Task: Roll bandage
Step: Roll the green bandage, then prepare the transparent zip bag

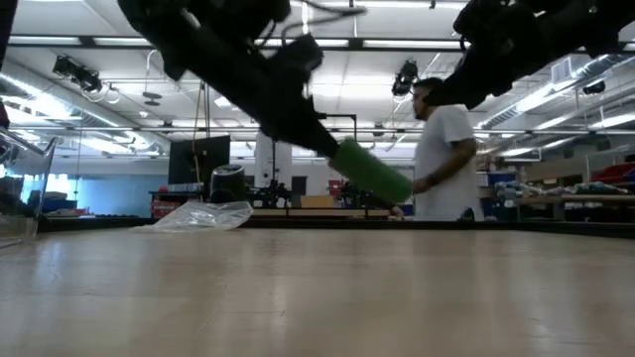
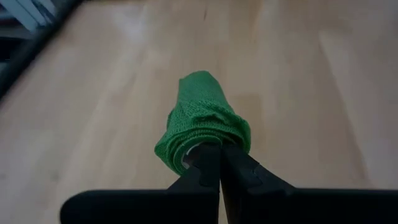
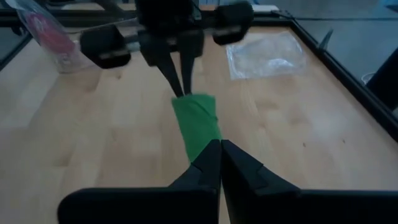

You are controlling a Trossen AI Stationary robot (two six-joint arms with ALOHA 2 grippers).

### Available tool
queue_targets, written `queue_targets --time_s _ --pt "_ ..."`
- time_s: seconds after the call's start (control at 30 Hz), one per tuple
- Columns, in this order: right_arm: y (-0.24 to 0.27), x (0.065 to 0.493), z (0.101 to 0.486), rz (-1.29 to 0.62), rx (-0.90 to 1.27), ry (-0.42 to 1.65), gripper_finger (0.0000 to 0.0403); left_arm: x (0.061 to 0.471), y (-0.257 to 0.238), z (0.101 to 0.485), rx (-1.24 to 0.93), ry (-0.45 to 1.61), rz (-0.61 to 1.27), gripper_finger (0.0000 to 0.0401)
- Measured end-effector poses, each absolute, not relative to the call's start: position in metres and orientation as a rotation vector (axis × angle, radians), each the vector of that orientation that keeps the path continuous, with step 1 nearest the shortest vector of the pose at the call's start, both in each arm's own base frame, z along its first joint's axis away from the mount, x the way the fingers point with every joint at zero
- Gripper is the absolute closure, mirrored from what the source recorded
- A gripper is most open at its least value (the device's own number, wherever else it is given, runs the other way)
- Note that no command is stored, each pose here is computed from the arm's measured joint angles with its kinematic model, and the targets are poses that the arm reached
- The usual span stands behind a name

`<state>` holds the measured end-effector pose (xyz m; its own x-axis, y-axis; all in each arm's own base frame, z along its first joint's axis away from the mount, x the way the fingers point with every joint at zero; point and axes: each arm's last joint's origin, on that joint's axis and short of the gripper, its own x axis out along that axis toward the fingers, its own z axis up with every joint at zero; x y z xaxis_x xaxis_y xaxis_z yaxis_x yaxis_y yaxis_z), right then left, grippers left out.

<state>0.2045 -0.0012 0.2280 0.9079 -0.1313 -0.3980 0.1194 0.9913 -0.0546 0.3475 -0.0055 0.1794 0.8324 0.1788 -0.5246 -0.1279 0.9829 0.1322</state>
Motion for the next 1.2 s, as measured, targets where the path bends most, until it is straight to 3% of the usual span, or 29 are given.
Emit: queue_targets --time_s 0.3,0.5,1.0,1.2 --pt "-0.001 0.204 0.227 -0.128 -0.034 0.414 0.0394 0.370 0.009 0.145 0.041 0.612 0.171 0.0396" --pt "-0.001 0.204 0.227 -0.128 -0.035 0.415 0.0394 0.366 0.014 0.135 0.021 0.681 0.321 0.0370" --pt "-0.001 0.204 0.227 -0.119 -0.032 0.416 0.0394 0.352 0.015 0.127 0.014 0.844 0.449 0.0346" --pt "-0.001 0.204 0.226 -0.120 -0.028 0.426 0.0394 0.359 0.013 0.143 0.060 0.962 0.456 0.0328"
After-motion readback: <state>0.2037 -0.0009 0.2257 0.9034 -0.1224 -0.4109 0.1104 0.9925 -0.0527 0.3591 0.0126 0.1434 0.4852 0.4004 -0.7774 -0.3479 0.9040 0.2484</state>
